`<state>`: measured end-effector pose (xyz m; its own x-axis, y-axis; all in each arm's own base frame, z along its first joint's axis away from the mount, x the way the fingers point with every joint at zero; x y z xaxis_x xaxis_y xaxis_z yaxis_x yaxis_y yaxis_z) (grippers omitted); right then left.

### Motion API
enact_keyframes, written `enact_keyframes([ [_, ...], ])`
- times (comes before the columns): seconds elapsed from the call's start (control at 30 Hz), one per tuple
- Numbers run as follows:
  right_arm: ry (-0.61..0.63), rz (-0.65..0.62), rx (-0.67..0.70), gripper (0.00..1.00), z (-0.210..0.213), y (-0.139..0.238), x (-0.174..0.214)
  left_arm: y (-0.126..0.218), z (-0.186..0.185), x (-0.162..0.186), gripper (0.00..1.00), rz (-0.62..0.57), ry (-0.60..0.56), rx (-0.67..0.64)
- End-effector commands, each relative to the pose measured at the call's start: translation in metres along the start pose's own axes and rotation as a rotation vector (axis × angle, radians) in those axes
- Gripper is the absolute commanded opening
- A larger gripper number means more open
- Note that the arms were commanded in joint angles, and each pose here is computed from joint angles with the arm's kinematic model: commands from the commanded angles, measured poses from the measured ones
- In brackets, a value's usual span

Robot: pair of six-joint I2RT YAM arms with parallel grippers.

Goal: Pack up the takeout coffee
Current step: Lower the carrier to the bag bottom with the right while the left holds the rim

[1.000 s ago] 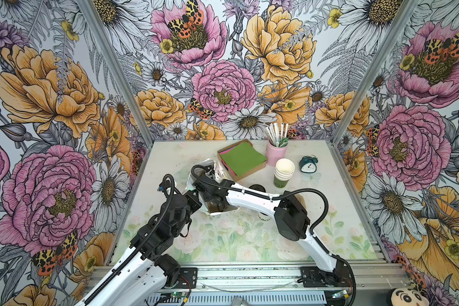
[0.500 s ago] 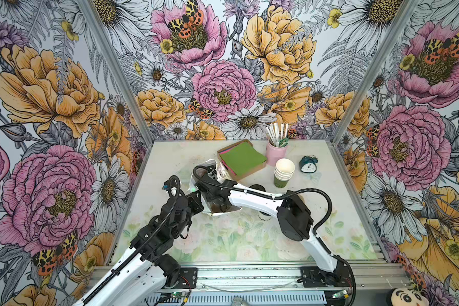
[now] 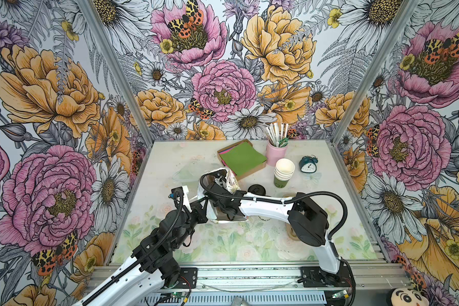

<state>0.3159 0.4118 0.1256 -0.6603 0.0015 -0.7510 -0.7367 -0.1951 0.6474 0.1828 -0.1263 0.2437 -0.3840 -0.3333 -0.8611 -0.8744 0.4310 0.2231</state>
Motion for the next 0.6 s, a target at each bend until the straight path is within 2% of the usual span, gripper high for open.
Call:
enact_keyframes([
  [0.0, 0.02, -0.002, 0.011, 0.21, -0.001, -0.005, 0.011, 0.002, -0.01, 0.004, 0.0, -0.003, -0.032, 0.075],
  [0.37, 0.025, 0.036, 0.03, 0.3, -0.007, -0.026, 0.022, 0.004, -0.01, 0.007, 0.0, -0.001, -0.017, 0.088],
  [0.57, 0.036, 0.039, 0.003, 0.42, -0.003, -0.02, 0.017, 0.003, -0.008, 0.007, 0.0, -0.006, -0.013, 0.072],
])
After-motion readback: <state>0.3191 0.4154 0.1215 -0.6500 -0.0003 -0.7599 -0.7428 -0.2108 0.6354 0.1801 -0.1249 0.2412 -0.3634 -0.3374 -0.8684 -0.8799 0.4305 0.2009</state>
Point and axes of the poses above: each gripper's point midway between its finger pads, its own y axis back along the fingers, its own z axis along the line the jaws close on, x = y × z, the point moved 4 cm from there along y, back along the fingers, and after that the axes turned 12 degrees about -y, right-handed, at the moved point
